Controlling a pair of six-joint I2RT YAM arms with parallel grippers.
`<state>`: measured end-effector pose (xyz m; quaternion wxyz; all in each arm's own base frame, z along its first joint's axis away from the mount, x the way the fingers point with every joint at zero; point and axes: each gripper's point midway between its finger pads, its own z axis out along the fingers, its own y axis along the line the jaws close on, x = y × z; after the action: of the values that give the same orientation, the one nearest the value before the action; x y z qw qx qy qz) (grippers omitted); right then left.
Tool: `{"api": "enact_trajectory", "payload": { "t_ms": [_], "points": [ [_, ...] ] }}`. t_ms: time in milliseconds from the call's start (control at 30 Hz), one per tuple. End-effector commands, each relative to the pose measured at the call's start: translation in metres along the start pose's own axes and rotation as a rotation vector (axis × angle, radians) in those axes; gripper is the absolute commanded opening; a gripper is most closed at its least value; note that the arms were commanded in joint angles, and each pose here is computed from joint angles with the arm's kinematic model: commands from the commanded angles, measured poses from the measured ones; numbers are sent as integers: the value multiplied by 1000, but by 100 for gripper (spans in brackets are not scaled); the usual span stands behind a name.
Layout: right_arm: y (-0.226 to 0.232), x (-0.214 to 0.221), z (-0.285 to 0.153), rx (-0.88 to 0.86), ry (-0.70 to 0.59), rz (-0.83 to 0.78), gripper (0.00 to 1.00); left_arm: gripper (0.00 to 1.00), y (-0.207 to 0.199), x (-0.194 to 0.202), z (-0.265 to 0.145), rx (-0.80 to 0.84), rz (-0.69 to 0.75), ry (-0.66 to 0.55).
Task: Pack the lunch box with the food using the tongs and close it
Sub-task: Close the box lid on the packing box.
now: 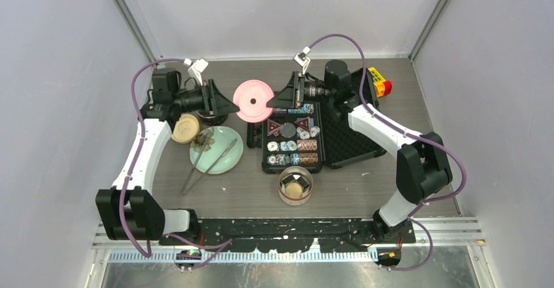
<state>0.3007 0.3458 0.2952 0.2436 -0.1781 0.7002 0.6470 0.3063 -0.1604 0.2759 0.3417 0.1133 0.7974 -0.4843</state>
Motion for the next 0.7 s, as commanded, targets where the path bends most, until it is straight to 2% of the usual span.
{"api": "enact_trajectory", "payload": {
  "t_ms": [0, 200, 333, 667],
  "points": [
    [31, -6, -1, -65, -17, -85, 3, 42, -20, -11, -2, 97, 27, -36],
    [30, -4, 1, -71, -12, -70, 3, 30, -21, -15, -3, 98, 18, -56],
    [31, -3, 2, -87, -17, -48, 4, 26, -24, -18, -3, 130, -10, -71],
    [32, -3, 6, -120, -21, -11, 4, 43, -28, -20, -2, 172, -43, -79]
  ]
}}
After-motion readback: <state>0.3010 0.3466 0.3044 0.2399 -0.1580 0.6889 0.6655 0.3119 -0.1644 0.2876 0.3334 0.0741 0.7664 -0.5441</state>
